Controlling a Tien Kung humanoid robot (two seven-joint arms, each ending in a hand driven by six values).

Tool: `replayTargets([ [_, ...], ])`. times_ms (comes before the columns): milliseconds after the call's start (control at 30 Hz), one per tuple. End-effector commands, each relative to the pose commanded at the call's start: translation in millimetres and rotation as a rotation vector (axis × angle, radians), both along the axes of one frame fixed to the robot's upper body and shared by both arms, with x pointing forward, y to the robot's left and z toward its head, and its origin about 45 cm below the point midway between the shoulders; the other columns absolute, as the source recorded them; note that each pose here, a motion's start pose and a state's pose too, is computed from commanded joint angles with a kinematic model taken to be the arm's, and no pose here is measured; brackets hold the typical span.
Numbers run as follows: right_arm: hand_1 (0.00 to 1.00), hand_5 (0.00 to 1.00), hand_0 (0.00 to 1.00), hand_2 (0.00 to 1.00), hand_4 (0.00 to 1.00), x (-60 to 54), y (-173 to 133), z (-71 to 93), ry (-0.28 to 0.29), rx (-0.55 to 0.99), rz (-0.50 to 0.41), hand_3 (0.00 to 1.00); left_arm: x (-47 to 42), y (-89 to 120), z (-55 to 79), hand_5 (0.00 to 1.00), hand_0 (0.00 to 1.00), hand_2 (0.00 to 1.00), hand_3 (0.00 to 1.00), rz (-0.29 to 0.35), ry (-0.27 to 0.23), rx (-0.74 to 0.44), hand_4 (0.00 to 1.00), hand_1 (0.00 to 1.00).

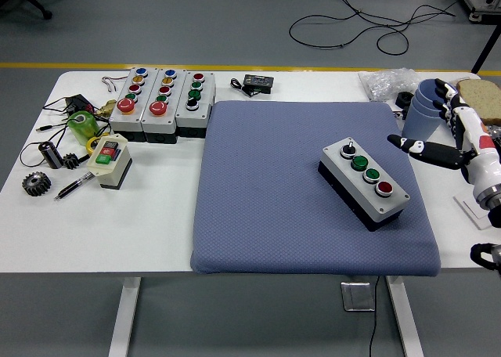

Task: Pick up the button,place it on the desk,press the button,press the button

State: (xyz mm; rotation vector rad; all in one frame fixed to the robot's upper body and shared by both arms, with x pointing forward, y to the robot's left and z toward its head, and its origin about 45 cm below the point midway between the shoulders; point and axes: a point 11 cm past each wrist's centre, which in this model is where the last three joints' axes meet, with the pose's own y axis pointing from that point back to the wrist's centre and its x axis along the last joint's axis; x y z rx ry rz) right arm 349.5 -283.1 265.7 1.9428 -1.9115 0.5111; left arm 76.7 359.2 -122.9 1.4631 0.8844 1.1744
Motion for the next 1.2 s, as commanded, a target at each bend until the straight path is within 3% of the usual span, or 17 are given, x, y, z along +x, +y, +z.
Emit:
replayTargets([
  [133,0.974,0.182,0.998,0.998,0.998,-3.9,15,-4.9,-0.010,-0.107,0.011,0.998,1.8,0,0.2,0.886,0.750,0.900,0.817,0.001,-0.004,-0.001,0.597,0.870],
  [400,0.974,0.191,0.998,0.998,0.998,-8.0,36,-8.6,-0.083,-0.373,0.037,0.998,4.4,-1,0.6,0.885,0.750,0.900,0.816,0.002,-0.009,-0.001,0.598,0.869],
  [467,0.977,0.199,0.998,0.998,0.998,-8.3,43,-13.7,-0.077,-0.393,0.046,0.998,4.9,-1,0.7,0.884,0.751,0.900,0.815,0.002,-0.010,-0.001,0.598,0.869],
  [767,0.977,0.212,0.998,0.998,0.998,-2.3,65,-36.5,0.003,-0.414,0.071,0.998,8.2,-1,1.2,0.882,0.751,0.900,0.816,-0.003,-0.014,-0.001,0.598,0.869],
  [1200,0.976,0.216,0.998,0.998,0.998,23.1,77,-60.2,0.121,-0.495,0.032,0.998,4.2,-1,0.5,0.879,0.752,0.897,0.814,0.005,-0.008,0.000,0.595,0.867],
])
